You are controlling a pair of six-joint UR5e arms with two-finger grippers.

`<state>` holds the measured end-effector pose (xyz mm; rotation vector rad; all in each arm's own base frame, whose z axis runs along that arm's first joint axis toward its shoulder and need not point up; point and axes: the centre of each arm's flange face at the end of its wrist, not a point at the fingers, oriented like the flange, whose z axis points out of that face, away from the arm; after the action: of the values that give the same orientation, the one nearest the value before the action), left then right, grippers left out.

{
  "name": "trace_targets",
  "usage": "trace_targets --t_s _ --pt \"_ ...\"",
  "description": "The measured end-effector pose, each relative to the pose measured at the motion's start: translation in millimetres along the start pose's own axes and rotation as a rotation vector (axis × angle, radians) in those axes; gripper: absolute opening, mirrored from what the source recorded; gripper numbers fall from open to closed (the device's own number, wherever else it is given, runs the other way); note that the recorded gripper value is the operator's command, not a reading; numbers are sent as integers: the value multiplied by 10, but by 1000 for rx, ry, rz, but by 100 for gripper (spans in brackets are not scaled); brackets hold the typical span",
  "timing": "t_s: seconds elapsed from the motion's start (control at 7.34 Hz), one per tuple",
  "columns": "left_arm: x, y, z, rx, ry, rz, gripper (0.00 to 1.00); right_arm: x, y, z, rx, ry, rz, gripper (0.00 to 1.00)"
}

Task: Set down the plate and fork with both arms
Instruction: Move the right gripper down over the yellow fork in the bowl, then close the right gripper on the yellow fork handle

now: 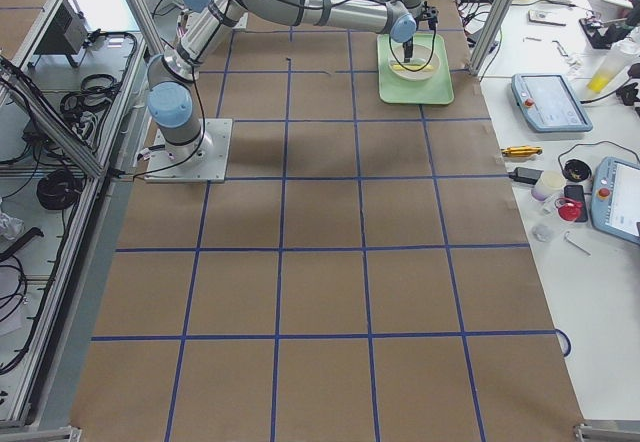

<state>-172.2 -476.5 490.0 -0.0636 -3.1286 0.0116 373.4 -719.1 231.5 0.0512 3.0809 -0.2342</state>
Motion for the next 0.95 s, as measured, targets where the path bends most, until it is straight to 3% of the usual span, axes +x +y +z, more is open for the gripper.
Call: trace_targets --t_s 0.41,0.95 --pt "1 -6 10 -2 1 0 100 -10 2 241 -4 -4 -4 44" --pt "0 -7 12 -3 0 0 100 3 -52 298 14 0 -1 44"
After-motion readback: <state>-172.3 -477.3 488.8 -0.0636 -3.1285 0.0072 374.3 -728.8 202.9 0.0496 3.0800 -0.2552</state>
